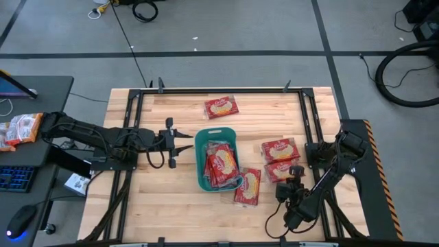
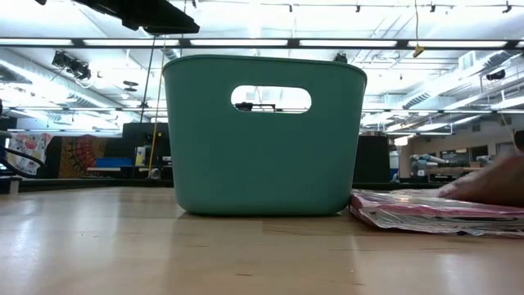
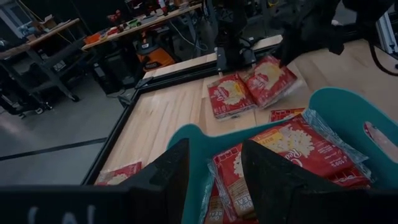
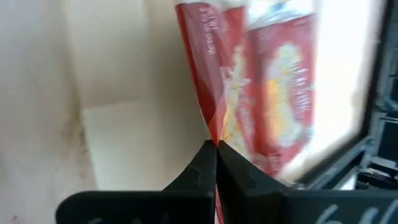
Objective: Sort popcorn bags into baskets
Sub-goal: Put the red popcorn bag into the green bin
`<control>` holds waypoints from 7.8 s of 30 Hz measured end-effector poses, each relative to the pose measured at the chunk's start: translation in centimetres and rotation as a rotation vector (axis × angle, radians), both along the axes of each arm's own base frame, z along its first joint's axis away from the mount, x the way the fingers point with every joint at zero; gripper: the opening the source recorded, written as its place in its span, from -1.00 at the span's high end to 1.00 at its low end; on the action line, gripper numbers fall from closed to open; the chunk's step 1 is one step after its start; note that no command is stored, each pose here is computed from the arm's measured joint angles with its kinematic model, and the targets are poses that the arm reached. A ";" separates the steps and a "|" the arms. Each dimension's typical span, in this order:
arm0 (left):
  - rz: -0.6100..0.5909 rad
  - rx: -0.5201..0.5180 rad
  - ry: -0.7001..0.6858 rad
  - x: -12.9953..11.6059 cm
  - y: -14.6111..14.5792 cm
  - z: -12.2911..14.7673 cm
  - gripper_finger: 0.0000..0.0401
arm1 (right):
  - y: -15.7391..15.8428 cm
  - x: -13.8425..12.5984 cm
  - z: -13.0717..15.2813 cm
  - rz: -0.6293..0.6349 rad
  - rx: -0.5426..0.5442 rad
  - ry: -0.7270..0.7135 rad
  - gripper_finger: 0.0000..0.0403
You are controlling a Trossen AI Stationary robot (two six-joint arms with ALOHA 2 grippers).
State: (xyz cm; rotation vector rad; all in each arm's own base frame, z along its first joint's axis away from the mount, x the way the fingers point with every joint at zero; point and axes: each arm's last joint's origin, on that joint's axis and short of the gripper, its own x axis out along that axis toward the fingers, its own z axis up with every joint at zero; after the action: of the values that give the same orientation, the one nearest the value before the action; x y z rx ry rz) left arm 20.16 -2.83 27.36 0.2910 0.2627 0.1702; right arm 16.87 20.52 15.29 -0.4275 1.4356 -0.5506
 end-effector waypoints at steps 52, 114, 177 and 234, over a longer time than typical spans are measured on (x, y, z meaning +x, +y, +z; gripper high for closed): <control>-0.001 -0.001 -0.007 0.0 0.0 0.1 0.25 | -2.7 8.8 9.3 0.672 -0.599 -0.007 1.00; -0.203 -0.009 0.085 1.7 -0.9 -1.7 0.25 | -9.6 18.2 7.0 1.146 -0.259 0.159 0.73; -0.194 -0.040 0.111 1.5 -0.9 -1.9 0.25 | -12.7 2.7 -0.3 -0.282 0.428 0.089 0.22; -0.193 -0.040 0.111 1.5 -0.9 -1.9 0.25 | -11.3 3.2 0.5 0.030 0.142 -0.045 0.98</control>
State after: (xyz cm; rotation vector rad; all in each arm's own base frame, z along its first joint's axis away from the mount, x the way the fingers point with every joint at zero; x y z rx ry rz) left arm 21.71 -3.70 25.41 0.2846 0.3459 -0.0425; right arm 20.09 9.23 15.82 -0.3213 1.4124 -0.4283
